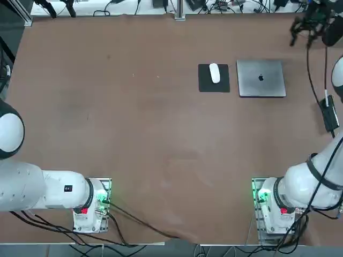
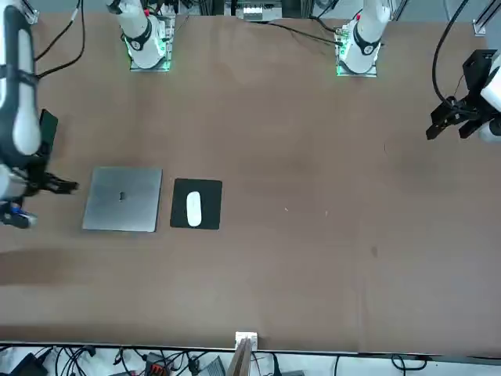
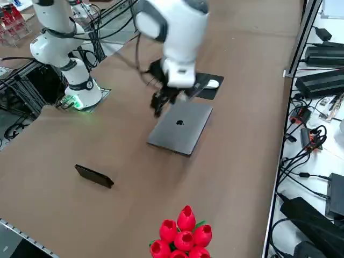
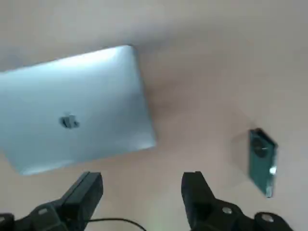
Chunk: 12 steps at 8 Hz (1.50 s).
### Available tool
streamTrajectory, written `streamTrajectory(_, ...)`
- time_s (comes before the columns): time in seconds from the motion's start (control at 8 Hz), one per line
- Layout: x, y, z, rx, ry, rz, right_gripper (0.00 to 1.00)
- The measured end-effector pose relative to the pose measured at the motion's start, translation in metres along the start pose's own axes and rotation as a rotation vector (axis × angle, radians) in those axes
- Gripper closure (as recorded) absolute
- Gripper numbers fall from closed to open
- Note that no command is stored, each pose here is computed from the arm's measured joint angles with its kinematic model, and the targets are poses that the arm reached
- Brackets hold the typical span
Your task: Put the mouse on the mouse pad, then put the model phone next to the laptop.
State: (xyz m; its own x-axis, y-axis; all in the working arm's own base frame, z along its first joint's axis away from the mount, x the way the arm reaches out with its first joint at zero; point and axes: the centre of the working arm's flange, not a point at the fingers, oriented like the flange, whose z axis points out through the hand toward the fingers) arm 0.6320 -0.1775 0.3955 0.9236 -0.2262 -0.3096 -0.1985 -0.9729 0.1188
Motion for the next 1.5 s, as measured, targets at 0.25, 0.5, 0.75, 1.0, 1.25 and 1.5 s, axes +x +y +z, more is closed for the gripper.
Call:
streamTrajectory(0.25, -0.009, 0.081, 0.014, 0.029, -0.014, -0.043, 0.0)
streamTrajectory(0.5, -0.036, 0.154, 0.041, 0.061, 0.022, -0.05, 0.0)
streamTrajectory(0.75, -0.075, 0.193, 0.083, 0.086, 0.042, -0.075, 0.0)
streamTrajectory(1.0, -0.098, 0.212, 0.127, 0.118, 0.015, -0.099, 0.0)
streamTrajectory(1.25, -0.1, 0.232, 0.174, 0.112, 0.057, -0.122, 0.0)
streamTrajectory(1.5, -0.105, 0.241, 0.226, 0.083, 0.134, -0.171, 0.0)
